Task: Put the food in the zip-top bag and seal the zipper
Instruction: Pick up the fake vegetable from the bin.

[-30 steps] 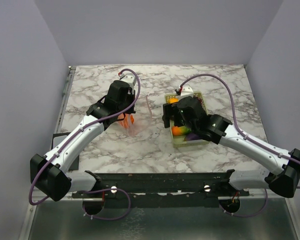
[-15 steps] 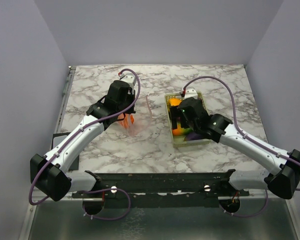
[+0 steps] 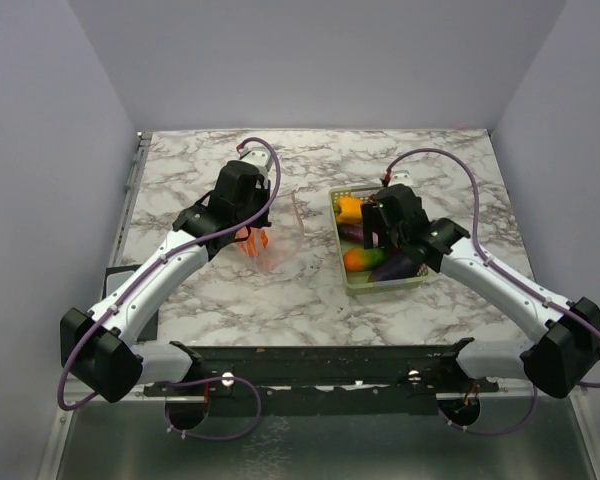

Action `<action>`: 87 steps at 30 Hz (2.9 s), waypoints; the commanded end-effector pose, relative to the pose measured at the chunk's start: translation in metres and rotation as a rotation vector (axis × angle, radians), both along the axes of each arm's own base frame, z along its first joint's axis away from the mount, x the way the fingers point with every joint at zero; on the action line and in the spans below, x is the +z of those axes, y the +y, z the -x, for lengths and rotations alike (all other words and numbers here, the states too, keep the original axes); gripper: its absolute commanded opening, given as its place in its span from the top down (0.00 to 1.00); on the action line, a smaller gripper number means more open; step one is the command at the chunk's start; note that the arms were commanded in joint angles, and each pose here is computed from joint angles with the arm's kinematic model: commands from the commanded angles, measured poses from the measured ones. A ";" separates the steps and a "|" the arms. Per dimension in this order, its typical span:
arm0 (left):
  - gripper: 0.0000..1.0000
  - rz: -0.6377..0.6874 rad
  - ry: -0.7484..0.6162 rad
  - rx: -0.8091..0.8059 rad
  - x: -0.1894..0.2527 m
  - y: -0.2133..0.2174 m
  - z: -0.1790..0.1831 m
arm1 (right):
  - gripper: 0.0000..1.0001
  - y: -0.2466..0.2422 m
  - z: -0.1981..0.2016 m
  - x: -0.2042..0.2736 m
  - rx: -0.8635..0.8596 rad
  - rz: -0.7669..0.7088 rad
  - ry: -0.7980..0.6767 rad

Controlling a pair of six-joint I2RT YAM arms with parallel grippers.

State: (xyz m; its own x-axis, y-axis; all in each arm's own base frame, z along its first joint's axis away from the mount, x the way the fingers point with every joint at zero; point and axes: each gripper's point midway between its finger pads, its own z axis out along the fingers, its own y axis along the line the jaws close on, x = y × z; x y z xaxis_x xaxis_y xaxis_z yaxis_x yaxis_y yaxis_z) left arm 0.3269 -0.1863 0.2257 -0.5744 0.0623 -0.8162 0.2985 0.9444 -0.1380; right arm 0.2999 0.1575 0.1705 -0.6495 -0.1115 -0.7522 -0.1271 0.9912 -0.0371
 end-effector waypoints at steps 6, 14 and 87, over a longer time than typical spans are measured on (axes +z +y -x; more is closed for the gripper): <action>1.00 0.014 -0.009 0.003 0.002 0.000 0.001 | 0.18 -0.029 -0.005 -0.026 -0.062 0.030 0.077; 1.00 0.015 -0.009 0.001 0.002 0.000 0.001 | 0.26 -0.041 -0.032 -0.039 -0.129 0.015 0.085; 1.00 0.011 -0.005 -0.001 0.000 -0.001 0.001 | 0.83 0.030 -0.041 0.049 0.159 -0.312 -0.052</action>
State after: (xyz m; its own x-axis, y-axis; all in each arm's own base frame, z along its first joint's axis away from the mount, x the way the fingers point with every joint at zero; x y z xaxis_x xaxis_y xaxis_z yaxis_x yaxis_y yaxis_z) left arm 0.3269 -0.1863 0.2257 -0.5744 0.0623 -0.8162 0.2985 0.9444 -0.1380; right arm 0.3533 0.1529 0.1936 -0.6332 0.0437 -0.7728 -0.1200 0.9808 0.1538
